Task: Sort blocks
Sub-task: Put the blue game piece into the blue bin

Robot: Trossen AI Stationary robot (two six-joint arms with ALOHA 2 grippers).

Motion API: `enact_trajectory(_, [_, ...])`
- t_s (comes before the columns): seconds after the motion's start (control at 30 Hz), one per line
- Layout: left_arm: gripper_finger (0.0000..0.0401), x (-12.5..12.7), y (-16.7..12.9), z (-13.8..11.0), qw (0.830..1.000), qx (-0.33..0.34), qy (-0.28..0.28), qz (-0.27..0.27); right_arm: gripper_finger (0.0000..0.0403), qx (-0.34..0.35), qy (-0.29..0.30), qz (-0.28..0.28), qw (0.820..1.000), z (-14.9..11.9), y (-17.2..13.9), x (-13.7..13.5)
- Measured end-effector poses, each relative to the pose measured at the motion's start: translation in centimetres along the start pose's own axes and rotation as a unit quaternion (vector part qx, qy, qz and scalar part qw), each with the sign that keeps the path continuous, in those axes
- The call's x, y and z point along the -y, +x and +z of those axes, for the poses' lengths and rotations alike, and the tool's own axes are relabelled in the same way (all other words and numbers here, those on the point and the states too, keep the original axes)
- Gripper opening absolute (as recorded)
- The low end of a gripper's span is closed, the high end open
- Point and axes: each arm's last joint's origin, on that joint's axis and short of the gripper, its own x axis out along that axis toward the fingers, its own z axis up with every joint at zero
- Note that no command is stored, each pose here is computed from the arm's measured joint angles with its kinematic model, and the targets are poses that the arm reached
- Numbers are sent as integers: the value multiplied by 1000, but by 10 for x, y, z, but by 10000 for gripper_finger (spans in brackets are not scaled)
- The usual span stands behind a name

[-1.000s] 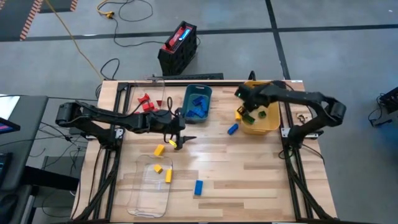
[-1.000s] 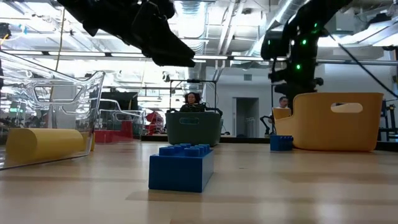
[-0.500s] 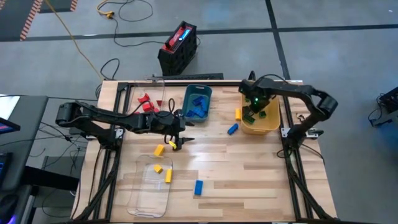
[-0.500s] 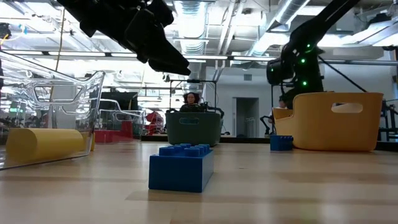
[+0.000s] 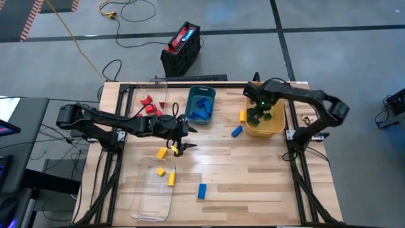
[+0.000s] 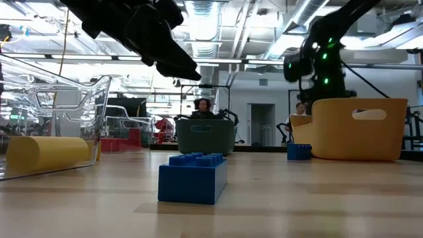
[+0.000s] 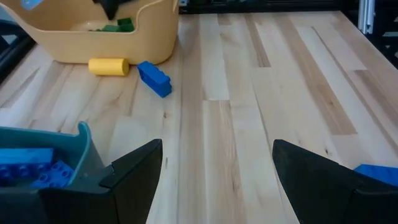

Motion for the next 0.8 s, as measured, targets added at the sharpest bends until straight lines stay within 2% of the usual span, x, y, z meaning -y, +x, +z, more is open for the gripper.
enact_trajectory(0.13, [300, 0, 0, 0, 1000, 1, -8, 1, 259, 73, -10, 2, 997, -9, -31, -3])
enact_trajectory(0.27, [300, 0, 0, 0, 1000, 2, -19, 1, 260, 148, -82, 7, 986, -15, -59, -24])
enact_trajectory(0.4, [300, 0, 0, 0, 1000, 0, -22, 1, 260, 220, -202, -21, 954, -19, -87, -56])
enact_trajectory(0.53, [300, 0, 0, -1, 1000, -6, -23, 1, 260, 265, -295, -11, 918, -18, -104, -98])
enact_trajectory(0.63, [300, 0, 0, -2, 1000, -12, -28, 1, 260, 242, -368, -10, 897, -18, -99, -130])
enact_trajectory(0.8, [300, 1, 0, -4, 999, -20, -29, -1, 260, 128, -468, -25, 874, -14, -77, -163])
